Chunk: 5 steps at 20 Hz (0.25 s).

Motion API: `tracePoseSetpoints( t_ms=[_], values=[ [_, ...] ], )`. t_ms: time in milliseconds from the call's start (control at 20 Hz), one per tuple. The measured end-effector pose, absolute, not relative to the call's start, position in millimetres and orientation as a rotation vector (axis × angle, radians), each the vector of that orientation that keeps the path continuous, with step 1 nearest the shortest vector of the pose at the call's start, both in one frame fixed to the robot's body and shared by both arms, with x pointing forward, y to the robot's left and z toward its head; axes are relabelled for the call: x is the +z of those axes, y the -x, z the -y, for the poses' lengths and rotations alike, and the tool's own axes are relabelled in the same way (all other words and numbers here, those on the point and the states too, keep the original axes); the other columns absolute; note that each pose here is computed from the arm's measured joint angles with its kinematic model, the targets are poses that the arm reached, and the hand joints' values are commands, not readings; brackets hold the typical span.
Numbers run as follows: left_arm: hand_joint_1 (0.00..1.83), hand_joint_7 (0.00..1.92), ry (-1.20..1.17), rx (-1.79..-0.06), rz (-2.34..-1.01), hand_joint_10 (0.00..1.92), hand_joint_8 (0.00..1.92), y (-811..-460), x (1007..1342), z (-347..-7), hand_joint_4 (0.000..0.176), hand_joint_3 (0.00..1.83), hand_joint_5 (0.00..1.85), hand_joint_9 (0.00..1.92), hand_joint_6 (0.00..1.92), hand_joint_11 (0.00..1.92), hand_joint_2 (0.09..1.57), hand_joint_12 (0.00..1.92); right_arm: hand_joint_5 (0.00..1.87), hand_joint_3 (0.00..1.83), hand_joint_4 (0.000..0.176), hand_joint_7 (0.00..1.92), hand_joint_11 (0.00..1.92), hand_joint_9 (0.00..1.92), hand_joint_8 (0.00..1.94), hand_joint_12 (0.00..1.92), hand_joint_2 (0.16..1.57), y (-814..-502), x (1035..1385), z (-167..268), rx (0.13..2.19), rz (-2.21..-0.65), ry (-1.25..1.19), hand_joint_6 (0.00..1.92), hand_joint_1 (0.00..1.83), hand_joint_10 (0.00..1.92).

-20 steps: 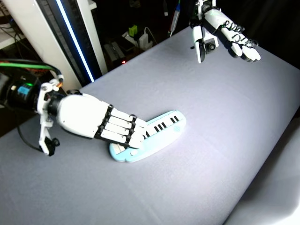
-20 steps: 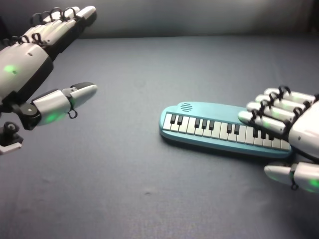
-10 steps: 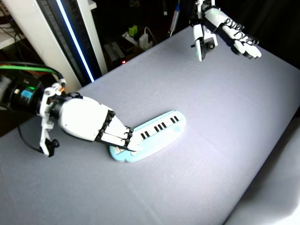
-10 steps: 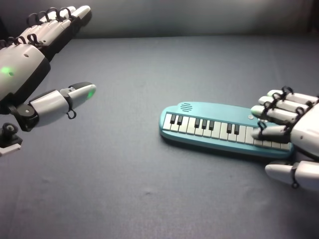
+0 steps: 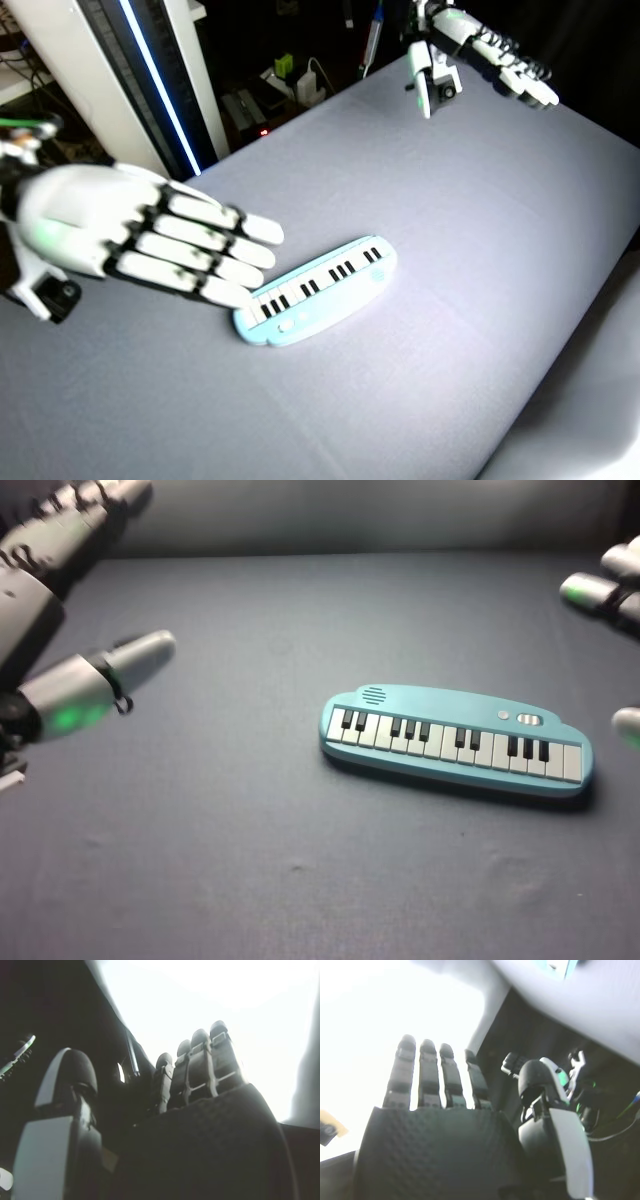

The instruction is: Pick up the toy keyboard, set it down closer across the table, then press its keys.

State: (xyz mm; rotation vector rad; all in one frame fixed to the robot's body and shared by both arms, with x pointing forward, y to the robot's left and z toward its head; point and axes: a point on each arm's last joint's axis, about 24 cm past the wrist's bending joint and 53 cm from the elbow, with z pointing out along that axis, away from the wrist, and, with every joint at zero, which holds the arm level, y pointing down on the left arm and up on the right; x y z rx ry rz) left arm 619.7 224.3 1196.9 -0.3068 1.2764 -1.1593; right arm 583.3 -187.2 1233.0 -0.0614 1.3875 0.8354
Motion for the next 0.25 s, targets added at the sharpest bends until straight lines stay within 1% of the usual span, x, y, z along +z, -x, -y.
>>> tracePoseSetpoints(
  t_ms=[50,100,150,200,250],
  values=[
    [0.22,0.0,0.297,-1.165,-1.237,0.0,0.0,-615.4,1206.7,-227.5,0.155,0.0,0.0,0.0,0.0,0.0,1.28,0.0,0.0,0.0,0.114,0.0,0.0,0.0,0.0,0.0,1.34,-578.2,1244.5,192.0,0.84,-1.341,0.058,0.0,0.17,0.0],
    [0.22,0.0,0.297,-1.167,-1.207,0.0,0.0,-611.8,1213.0,-231.1,0.155,0.0,0.0,0.0,0.0,0.0,1.28,0.0,0.0,0.0,0.114,0.0,0.0,0.0,0.0,0.0,1.34,-574.7,1252.0,196.4,0.851,-1.308,0.051,0.0,0.17,0.0],
    [0.16,0.0,0.285,-1.172,-1.176,0.0,0.0,-606.1,1220.4,-234.1,0.11,0.0,0.0,0.0,0.0,0.0,1.29,0.0,0.0,0.0,0.037,0.0,0.0,0.0,0.0,0.0,1.33,-571.2,1259.2,202.6,0.869,-1.276,0.033,0.0,0.25,0.0],
    [0.16,0.0,0.283,-1.176,-1.16,0.0,0.0,-603.1,1223.8,-234.8,0.11,0.0,0.0,0.0,0.0,0.0,1.29,0.0,0.0,0.0,0.037,0.0,0.0,0.0,0.0,0.0,1.33,-568.8,1264.1,206.8,0.885,-1.253,0.018,0.0,0.25,0.0],
    [0.23,0.0,0.28,-1.176,-1.143,0.0,0.0,-598.8,1228.8,-236.9,0.125,0.0,0.0,0.0,0.0,0.0,1.29,0.0,0.0,0.0,0.024,0.0,0.0,0.0,0.0,0.0,1.31,-566.3,1268.4,210.9,0.895,-1.231,0.006,0.0,0.25,0.0]
  ],
)
